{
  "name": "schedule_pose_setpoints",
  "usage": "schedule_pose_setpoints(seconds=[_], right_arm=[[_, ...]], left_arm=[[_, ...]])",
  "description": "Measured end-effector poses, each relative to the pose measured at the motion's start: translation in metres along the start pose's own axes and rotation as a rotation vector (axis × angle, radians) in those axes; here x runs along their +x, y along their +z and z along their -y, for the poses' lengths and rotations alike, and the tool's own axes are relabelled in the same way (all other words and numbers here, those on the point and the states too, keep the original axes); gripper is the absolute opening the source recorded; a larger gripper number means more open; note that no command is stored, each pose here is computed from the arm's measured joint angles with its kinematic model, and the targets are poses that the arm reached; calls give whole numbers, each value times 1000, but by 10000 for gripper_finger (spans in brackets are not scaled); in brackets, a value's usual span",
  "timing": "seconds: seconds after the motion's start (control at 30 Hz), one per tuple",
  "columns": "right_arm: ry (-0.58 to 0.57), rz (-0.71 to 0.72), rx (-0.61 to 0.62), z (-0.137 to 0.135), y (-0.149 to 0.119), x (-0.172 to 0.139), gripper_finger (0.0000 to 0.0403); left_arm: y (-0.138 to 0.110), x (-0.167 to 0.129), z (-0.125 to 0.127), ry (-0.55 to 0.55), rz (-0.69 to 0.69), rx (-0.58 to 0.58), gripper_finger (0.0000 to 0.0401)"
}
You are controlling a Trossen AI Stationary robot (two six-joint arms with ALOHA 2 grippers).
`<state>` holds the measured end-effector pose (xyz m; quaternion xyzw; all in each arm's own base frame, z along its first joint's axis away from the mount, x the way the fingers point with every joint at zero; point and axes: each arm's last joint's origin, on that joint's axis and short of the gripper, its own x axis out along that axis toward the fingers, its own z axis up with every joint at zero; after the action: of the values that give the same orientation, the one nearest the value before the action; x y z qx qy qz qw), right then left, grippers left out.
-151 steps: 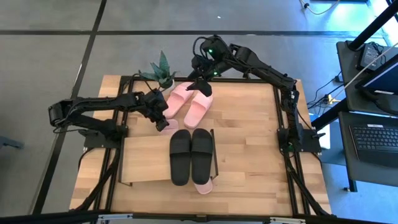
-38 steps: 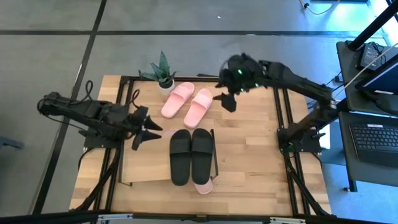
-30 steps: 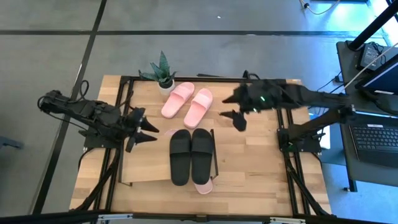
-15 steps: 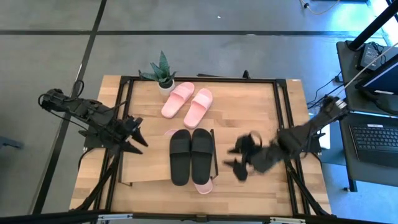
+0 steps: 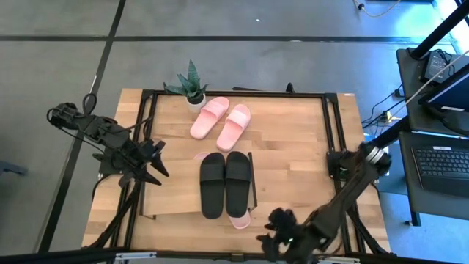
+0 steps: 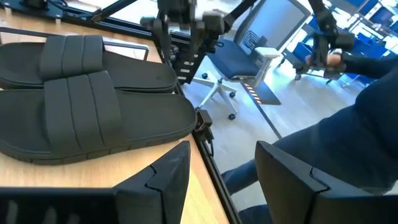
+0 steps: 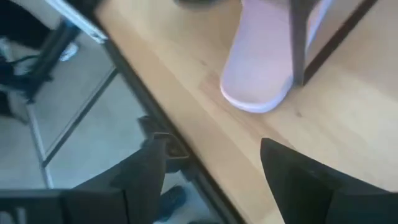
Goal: Pick and place slides into the shelf
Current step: Adjust the pink slide under the shelf
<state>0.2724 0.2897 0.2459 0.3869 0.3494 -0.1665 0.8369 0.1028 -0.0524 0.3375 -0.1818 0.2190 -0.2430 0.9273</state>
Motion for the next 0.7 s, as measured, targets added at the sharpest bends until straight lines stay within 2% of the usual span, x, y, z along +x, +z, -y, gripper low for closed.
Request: schedule_pose_setpoints(seconds=[0.2, 0.43, 0.7], right_arm=[[-91, 14, -2, -2, -28, 60, 259], [-183, 45, -28, 6, -41, 112, 259], [-199, 64, 4, 12, -36, 141, 259]], left_arm=[[0, 0, 0, 2, 1, 1, 173], [0, 0, 0, 4, -2, 0, 173], [-1, 0, -1, 8, -10, -2, 173]])
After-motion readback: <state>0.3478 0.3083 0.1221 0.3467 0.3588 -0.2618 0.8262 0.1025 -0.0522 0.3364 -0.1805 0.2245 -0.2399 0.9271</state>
